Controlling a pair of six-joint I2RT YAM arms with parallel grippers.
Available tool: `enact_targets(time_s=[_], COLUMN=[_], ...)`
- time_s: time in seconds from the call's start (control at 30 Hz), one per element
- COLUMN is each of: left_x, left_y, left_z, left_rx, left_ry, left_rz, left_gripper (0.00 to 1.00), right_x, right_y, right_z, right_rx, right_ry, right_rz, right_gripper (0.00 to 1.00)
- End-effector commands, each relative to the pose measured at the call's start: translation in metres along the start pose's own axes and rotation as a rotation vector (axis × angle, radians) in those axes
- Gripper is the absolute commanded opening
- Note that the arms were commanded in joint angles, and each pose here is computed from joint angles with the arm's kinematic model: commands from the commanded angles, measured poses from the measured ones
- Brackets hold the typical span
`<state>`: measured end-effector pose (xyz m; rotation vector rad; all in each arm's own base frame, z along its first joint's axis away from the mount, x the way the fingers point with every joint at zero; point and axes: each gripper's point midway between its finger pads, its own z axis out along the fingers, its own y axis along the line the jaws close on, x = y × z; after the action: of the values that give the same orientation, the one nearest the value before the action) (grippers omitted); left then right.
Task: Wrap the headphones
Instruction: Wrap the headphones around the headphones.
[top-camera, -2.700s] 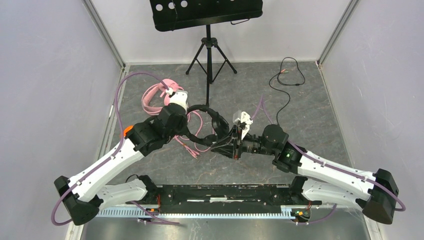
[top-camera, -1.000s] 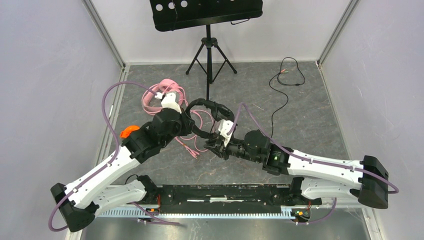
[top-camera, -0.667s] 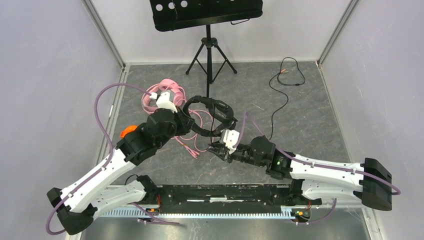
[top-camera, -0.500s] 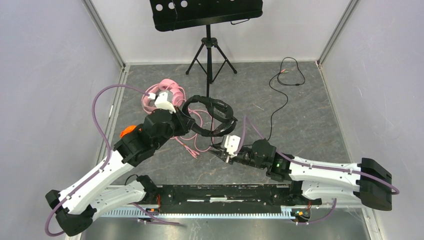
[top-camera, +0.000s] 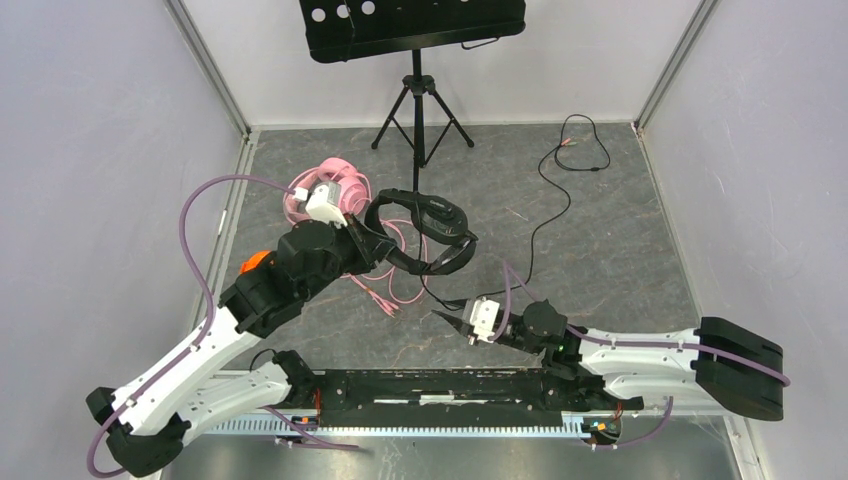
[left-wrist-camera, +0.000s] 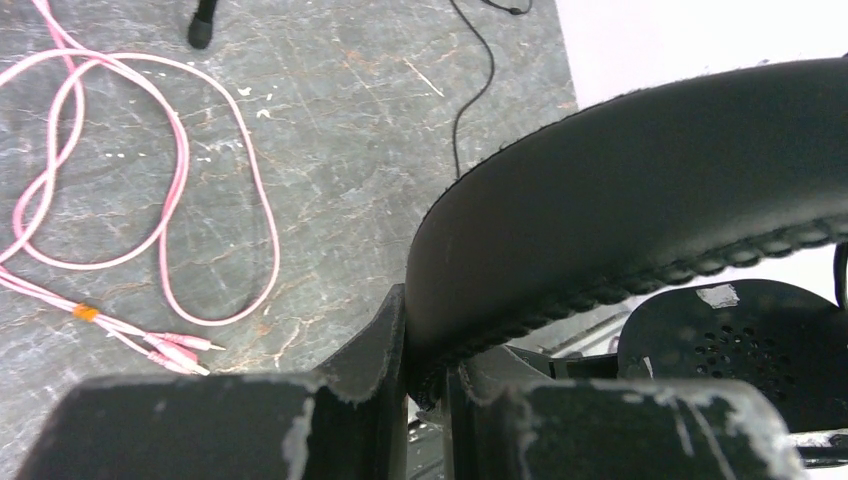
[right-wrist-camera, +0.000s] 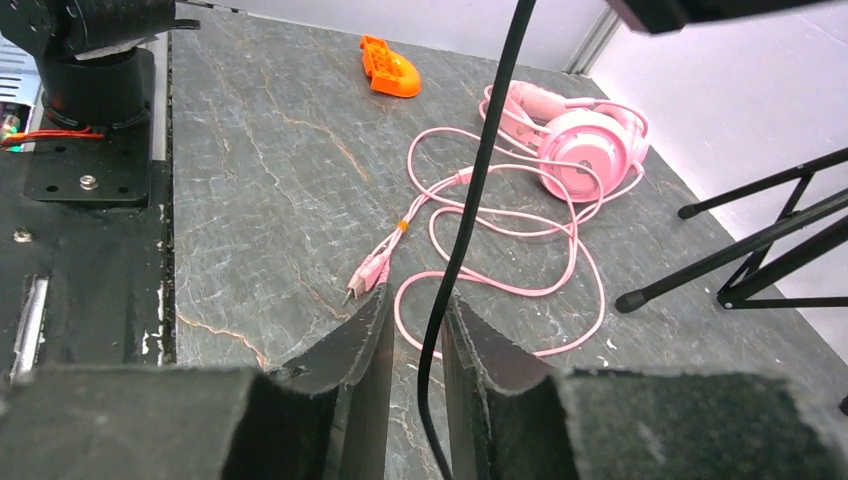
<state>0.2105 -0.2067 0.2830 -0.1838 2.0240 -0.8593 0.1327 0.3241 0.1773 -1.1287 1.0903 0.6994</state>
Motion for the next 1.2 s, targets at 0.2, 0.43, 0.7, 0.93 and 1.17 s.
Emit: enact_targets(time_s=[0.2, 0.43, 0.7, 0.93, 1.17], left_x=[-0.029, -0.028, -0.023, -0.022, -0.021], left_y=[-0.049, -0.051, -0.056, -0.057, -0.060], left_z=[-0.019, -0.022, -0.020, -0.020, -0.021], left_rx=[0.200, 0.216, 0.246, 0.254, 0.268], left_ry=[-0.072, -0.064, -0.043, -0.038, -0.030], left_rz=[-0.132, -0.141, -0.158, -0.162, -0.173], left_gripper=[0.02, 0.02, 0.02, 0.02, 0.02], right_x=[-0.019, -0.021, -0.026, -0.045, -0.040], right_y=[-0.013, -0.014, -0.016, -0.027, -0.035], right_z=[0.002, 0.008, 0.019, 0.028, 0.040], right_rx=[0.067, 0.058, 0.058, 0.088, 0.124], right_ry=[-0.096, -0.092, -0.095, -0.130, -0.101], right_rz=[-0.052, -0.089, -0.107, -0.144, -0.180], right_gripper=[0.29, 0.31, 0.33, 0.36, 0.42])
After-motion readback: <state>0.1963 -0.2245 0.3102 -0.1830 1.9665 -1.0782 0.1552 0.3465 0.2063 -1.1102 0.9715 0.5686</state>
